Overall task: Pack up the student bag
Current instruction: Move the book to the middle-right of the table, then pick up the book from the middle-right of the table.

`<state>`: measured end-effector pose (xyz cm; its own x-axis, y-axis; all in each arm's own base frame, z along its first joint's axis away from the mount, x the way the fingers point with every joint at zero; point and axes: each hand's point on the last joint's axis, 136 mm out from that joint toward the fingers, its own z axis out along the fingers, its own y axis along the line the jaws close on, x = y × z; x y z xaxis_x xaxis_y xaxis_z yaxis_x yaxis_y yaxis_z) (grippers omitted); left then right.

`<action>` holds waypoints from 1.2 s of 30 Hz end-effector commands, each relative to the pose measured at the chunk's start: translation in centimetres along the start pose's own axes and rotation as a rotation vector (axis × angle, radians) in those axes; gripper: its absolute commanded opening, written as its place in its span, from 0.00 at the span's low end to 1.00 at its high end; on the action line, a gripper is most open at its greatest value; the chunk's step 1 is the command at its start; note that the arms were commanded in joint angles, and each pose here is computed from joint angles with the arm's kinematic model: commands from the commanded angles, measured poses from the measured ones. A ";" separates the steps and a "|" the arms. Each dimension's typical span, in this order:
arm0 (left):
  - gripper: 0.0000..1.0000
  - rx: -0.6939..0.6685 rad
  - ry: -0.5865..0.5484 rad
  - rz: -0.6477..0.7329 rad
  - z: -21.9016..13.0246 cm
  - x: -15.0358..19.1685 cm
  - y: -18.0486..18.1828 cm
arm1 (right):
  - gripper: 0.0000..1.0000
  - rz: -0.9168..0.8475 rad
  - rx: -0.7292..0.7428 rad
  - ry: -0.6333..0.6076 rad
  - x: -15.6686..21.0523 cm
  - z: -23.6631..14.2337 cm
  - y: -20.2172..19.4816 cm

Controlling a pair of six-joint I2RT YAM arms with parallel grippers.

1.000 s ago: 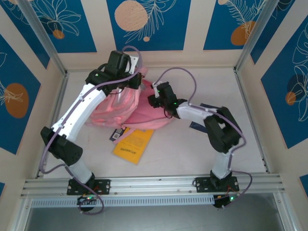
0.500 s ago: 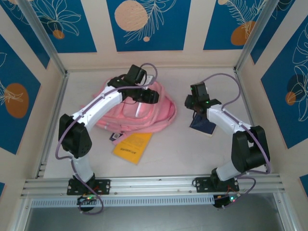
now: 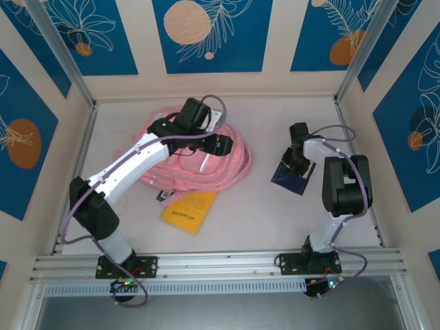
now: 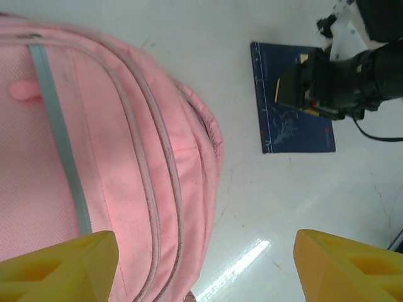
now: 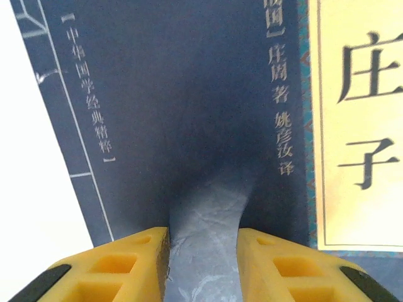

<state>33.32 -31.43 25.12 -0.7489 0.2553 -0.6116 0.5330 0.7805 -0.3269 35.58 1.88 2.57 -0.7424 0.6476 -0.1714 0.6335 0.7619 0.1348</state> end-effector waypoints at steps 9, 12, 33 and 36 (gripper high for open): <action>0.73 -0.019 -0.015 -0.019 0.3 -0.1 0.4 | 0.30 0.026 0.077 0.282 9.8 0.4 -3.2; 0.73 -0.013 -0.007 -0.026 0.6 0.1 0.3 | 0.29 0.008 0.070 0.282 11.5 -0.3 -3.4; 0.64 0.189 0.199 0.024 6.4 5.4 -8.3 | 0.99 0.060 -0.176 -0.006 7.8 -8.5 -5.8; 0.64 0.227 0.248 -0.007 8.6 7.2 -10.4 | 1.00 0.110 -0.229 -0.009 6.8 -7.3 -5.7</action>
<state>27.13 -40.09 17.87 -0.7933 0.4104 -0.4498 0.5947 0.6804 -0.4281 25.04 2.12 8.95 -0.6729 0.7187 -0.1751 0.6436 0.6855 0.3404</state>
